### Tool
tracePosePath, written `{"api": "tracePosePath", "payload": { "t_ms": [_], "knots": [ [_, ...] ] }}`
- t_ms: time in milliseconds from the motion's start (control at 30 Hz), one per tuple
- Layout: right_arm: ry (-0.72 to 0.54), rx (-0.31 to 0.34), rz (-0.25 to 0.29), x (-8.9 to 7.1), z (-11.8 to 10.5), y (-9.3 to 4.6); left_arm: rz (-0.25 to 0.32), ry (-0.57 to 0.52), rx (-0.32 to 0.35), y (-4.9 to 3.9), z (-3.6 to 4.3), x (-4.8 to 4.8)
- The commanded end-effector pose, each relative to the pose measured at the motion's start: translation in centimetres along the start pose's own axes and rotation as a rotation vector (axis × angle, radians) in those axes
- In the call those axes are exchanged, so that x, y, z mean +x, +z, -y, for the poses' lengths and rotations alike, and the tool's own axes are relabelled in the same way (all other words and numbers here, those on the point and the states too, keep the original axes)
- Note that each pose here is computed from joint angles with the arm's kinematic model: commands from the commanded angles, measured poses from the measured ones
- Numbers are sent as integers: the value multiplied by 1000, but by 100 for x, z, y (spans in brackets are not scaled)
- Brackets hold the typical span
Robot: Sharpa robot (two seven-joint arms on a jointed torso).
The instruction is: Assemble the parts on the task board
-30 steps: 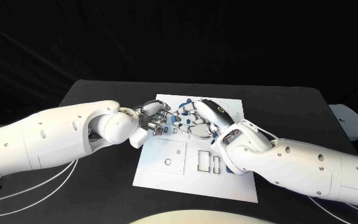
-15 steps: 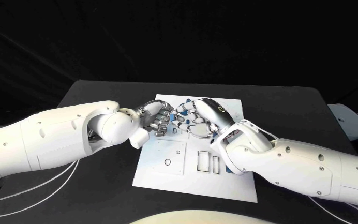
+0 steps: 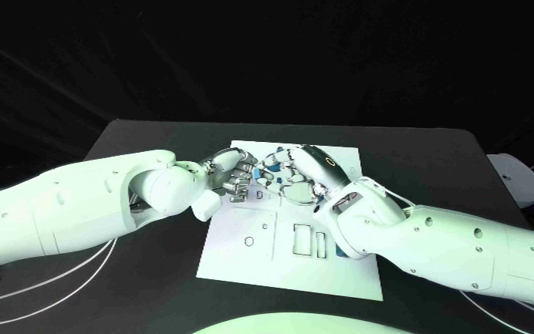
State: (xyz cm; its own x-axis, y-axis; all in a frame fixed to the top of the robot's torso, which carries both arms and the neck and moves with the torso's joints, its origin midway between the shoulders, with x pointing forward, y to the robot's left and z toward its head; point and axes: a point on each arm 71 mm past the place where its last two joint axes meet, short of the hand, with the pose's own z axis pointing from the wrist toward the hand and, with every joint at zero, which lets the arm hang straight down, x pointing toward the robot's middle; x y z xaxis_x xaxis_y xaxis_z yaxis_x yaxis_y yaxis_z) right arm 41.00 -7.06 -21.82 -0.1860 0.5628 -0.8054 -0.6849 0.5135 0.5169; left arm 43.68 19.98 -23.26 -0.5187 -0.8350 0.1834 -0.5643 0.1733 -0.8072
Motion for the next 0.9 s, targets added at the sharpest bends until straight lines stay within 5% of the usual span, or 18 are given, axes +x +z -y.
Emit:
{"api": "tracePosePath", "payload": {
  "t_ms": [33,900],
  "knots": [
    [-6,-11,1,-1,-1,-2,-24,0,16,-1,15,22],
    [-7,4,-6,-1,30,-4,6,13,15,-3,14,-44]
  ]
}}
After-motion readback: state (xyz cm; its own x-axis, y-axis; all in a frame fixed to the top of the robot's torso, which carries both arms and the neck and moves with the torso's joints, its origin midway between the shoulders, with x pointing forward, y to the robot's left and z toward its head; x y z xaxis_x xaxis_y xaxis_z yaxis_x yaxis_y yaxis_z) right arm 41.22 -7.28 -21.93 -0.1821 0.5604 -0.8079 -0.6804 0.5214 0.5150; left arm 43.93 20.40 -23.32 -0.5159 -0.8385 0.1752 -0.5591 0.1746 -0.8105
